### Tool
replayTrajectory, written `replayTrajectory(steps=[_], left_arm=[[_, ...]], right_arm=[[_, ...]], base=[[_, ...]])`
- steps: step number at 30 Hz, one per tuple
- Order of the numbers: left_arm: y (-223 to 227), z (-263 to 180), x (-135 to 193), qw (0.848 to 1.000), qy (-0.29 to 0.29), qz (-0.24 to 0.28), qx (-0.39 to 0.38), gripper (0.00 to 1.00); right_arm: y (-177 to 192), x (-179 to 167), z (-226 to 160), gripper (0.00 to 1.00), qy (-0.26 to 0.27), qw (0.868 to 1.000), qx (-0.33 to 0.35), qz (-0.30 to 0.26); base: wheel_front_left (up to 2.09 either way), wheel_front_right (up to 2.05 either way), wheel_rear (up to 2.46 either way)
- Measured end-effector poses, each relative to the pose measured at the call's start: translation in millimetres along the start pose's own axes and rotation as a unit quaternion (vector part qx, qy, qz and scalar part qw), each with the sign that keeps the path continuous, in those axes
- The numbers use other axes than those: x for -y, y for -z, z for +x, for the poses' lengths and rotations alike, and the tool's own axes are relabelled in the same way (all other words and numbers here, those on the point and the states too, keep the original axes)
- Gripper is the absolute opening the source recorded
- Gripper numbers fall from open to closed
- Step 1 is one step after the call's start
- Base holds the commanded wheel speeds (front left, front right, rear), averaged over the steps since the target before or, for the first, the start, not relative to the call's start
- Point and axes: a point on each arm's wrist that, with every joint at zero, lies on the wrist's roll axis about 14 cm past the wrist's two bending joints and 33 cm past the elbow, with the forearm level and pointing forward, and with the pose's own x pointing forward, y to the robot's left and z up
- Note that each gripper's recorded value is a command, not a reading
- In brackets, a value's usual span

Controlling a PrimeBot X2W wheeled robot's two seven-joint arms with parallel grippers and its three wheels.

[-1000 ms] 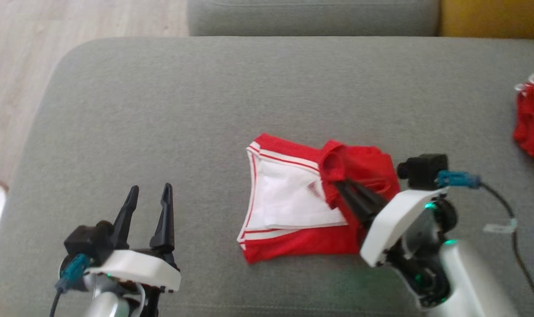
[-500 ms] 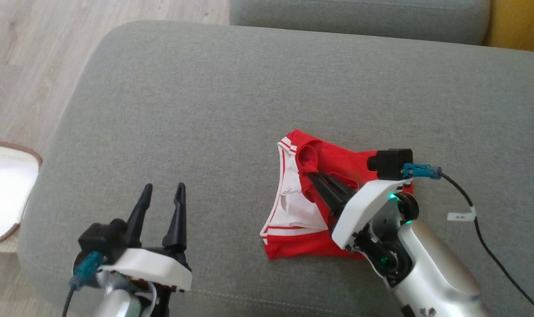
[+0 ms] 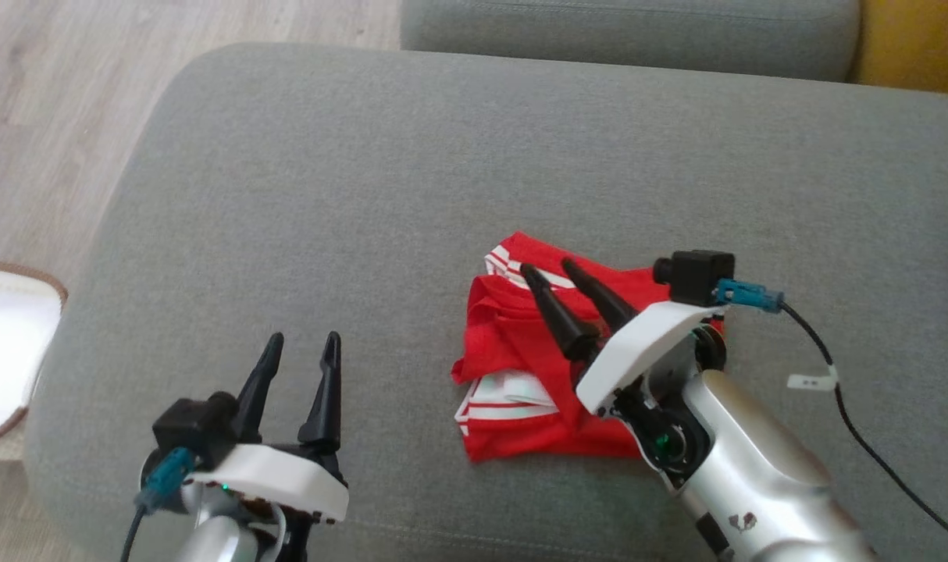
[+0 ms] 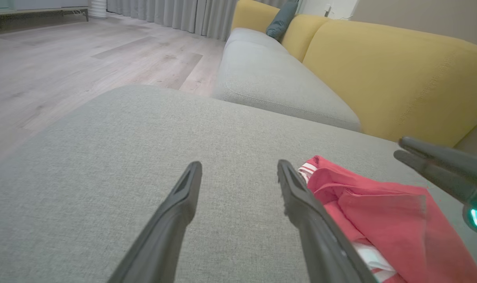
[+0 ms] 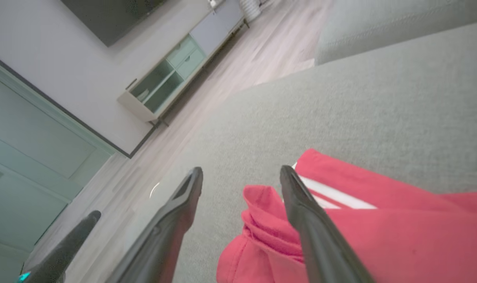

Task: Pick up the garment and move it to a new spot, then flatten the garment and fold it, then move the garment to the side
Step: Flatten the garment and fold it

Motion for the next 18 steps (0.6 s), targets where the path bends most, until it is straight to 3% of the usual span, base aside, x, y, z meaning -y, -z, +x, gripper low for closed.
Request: replayTrajectory(steps=[5,8,13,14,16,18], left_arm=[[0.4,3.8,9.9,1.0,0.018,-0.001,0.0,1.0],[0.4,6.8,17.6,1.0,0.03,-0.001,0.0,1.0],[0.7,9.3,25.2,0.999,0.043,-0.001,-0.001,1.0],[0.9,9.5,26.0,0.999,0.044,-0.001,-0.001,1.0],[1.4,9.5,26.6,0.999,0.045,-0.001,-0.002,1.0],[2.1,9.3,26.7,0.999,0.045,-0.001,-0.003,1.0]], right_arm=[[-24.8,7.9,-9.0,1.0,0.014,0.998,0.063,0.004],[-50.3,28.1,-21.9,1.0,0.051,0.992,0.112,-0.04],[-61.2,51.6,-37.4,1.0,0.094,0.985,0.125,-0.077],[-59.9,55.6,-40.4,0.95,0.101,0.984,0.123,-0.08],[-47.4,64.3,-46.3,0.51,0.115,0.984,0.105,-0.086],[-26.5,72.1,-52.4,0.33,0.127,0.985,0.077,-0.086]], base=[[0.0,0.0,0.0],[0.0,0.0,0.0],[0.0,0.0,0.0],[0.0,0.0,0.0],[0.0,0.0,0.0],[0.0,0.0,0.0]])
